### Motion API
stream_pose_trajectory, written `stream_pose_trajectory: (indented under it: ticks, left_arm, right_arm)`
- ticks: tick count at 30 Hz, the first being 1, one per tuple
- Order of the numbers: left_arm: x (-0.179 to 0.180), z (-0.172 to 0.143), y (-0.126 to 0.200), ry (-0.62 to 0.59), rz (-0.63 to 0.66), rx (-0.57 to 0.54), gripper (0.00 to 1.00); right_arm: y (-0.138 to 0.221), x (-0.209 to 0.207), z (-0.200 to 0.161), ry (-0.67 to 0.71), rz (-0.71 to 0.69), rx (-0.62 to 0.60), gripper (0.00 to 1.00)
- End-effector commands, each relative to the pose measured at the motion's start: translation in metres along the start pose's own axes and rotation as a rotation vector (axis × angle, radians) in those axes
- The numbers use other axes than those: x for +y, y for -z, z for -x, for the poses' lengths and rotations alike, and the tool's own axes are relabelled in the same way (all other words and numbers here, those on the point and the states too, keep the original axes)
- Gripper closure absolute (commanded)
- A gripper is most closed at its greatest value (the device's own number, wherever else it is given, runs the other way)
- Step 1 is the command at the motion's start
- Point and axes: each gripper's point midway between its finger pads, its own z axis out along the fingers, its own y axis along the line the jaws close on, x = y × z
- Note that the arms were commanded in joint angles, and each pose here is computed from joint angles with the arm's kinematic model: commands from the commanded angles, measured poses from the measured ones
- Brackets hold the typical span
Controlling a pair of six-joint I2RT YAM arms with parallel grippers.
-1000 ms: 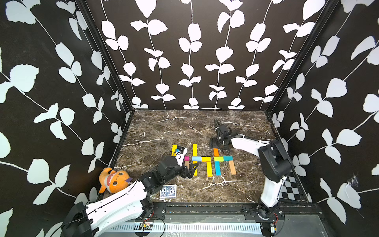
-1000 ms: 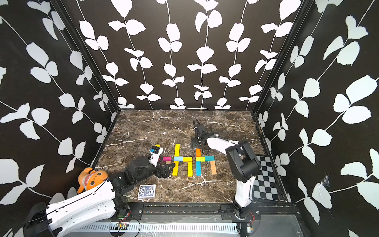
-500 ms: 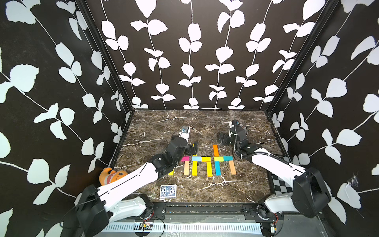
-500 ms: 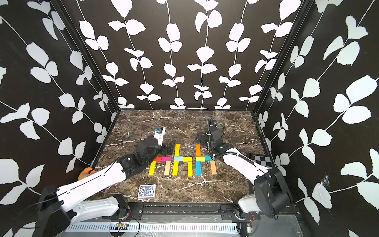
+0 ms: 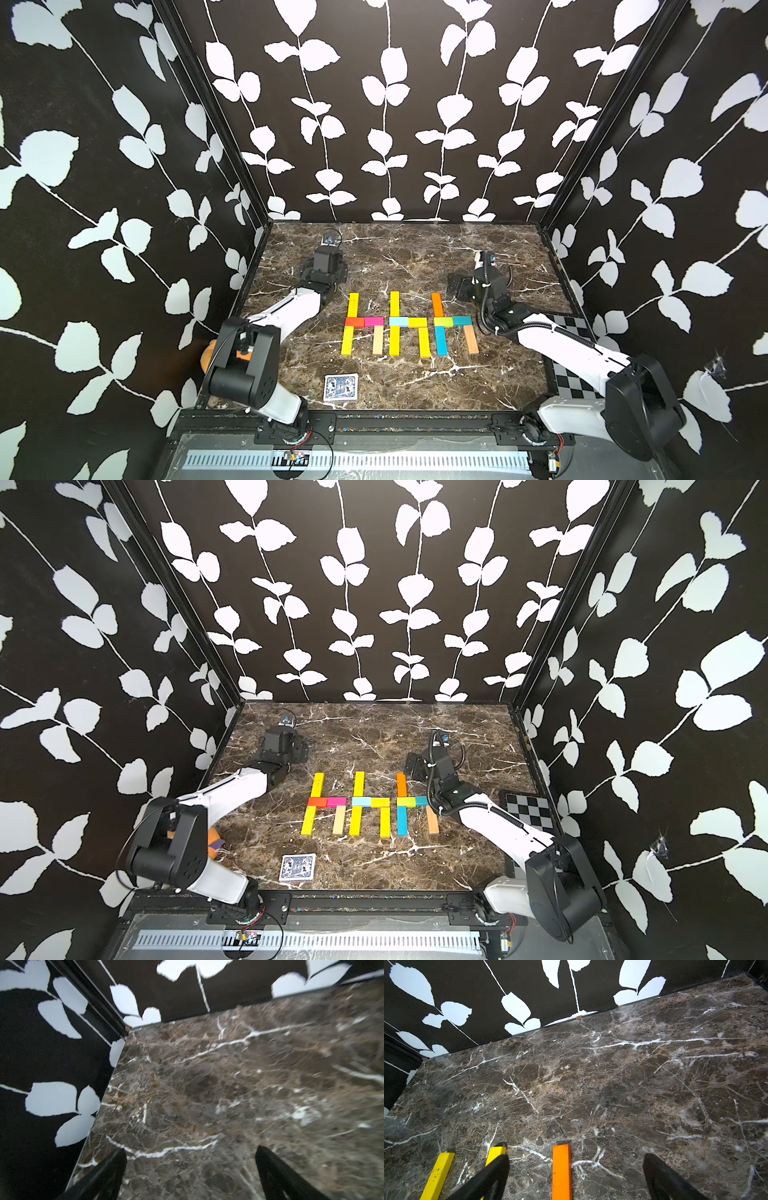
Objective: Assemble the letter h with building blocks
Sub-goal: Reset both arms
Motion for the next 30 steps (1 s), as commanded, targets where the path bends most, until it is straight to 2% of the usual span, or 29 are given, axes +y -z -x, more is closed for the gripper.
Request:
stream_pose_trajectory:
  ticks: [1, 3, 4, 8, 12, 16, 20, 23, 25, 27, 30]
  left_arm:
    - [0.022, 0.001, -0.006, -0.007, 0.055, -0.059, 0.01]
    - [0.017, 0.010, -0.003, -0.033, 0.026, -0.158, 0.01]
    - [0.015, 0.010, -0.002, -0.048, 0.017, -0.157, 0.01]
    - [0.027, -0.008, -0.007, -0.055, 0.091, -0.030, 0.01]
    - [0.022, -0.033, -0.015, -0.076, 0.091, 0.001, 0.01]
    - [0.024, -0.045, -0.006, -0.012, 0.074, -0.135, 0.01]
    - [0.036, -0.056, -0.001, 0.110, -0.006, -0.187, 0.01]
    - [0.036, -0.061, 0.009, 0.130, -0.005, -0.336, 0.01]
    - [0.036, -0.068, 0.008, 0.143, -0.019, -0.255, 0.01]
    - [0.039, -0.064, 0.002, 0.149, -0.010, -0.283, 0.01]
    - [0.041, -0.068, -0.002, 0.156, -0.004, -0.224, 0.01]
  right_arm:
    - [0.006, -0.009, 0.011, -0.022, -0.033, -0.065, 0.01]
    - [0.008, -0.012, 0.012, -0.018, -0.045, -0.073, 0.01]
    - [0.009, -0.014, 0.012, -0.011, -0.051, -0.077, 0.01]
    - [0.014, -0.024, 0.012, 0.000, -0.097, -0.093, 0.01]
    - [0.017, -0.032, 0.015, 0.010, -0.137, -0.116, 0.01]
    - [0.019, -0.039, 0.018, 0.019, -0.170, -0.138, 0.00]
    - [0.026, -0.059, 0.016, -0.041, -0.267, -0.162, 0.01]
    - [0.029, -0.073, 0.012, -0.062, -0.323, -0.175, 0.01]
    - [0.029, -0.082, 0.009, -0.064, -0.355, -0.163, 0.01]
    - [0.028, -0.094, 0.008, -0.063, -0.384, -0.142, 0.01]
    - [0.027, -0.104, 0.012, -0.008, -0.381, -0.134, 0.00]
